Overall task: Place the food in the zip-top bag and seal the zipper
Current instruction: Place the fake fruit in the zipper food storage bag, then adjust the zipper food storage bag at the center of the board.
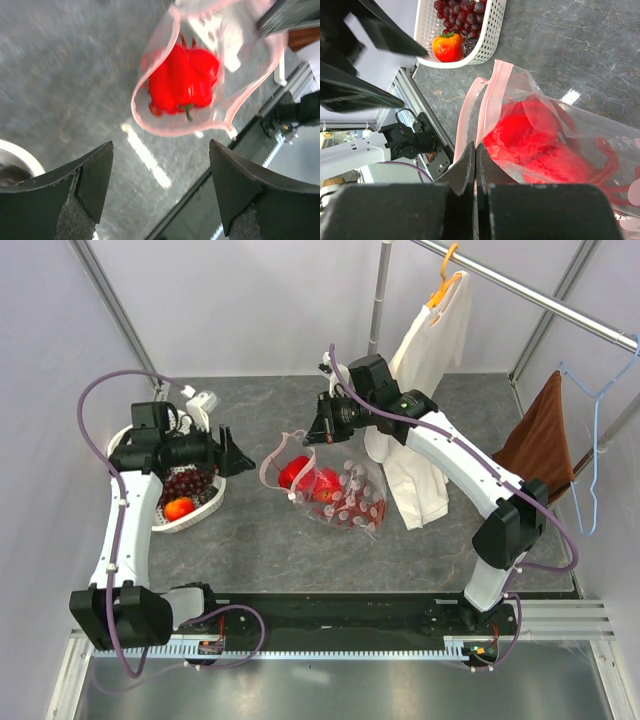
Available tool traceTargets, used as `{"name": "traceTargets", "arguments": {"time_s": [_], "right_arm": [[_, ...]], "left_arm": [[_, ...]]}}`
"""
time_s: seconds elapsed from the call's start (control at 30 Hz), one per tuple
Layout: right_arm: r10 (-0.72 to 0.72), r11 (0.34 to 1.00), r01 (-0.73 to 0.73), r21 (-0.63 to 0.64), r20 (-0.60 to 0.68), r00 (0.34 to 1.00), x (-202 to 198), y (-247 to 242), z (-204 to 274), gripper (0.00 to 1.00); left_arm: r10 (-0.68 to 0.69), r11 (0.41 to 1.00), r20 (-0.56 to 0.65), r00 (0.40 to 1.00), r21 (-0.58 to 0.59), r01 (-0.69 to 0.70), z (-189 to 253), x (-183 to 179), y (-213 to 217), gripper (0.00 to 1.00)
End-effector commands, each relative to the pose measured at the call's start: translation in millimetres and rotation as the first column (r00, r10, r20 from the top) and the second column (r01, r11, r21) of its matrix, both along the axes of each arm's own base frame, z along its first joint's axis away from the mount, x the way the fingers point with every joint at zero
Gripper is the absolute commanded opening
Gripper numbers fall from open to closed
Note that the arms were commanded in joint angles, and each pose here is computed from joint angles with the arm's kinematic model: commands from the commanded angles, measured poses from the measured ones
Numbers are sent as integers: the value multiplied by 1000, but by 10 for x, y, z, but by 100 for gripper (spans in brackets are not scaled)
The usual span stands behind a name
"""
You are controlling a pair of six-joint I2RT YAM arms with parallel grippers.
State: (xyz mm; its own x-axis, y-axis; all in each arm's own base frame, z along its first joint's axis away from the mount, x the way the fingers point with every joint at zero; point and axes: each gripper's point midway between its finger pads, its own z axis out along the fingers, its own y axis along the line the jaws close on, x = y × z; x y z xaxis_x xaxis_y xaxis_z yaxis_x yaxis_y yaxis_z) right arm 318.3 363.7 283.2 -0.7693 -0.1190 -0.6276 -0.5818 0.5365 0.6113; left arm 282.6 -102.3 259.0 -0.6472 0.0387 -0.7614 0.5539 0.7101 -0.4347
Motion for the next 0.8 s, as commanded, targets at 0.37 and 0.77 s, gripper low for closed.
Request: {"name": "traceTargets", "arguments": {"time_s": [0.37, 0.77], "right_arm": [[23, 996, -31, 87, 86, 996, -86, -23, 426, 0], [36, 999, -40, 26, 122, 992, -203, -213, 381, 0]], "left_arm": [[-50, 997, -213, 976, -63, 37, -609, 1, -362, 75], [-321, 935, -138, 937, -201, 291, 216, -402, -928, 2]]}}
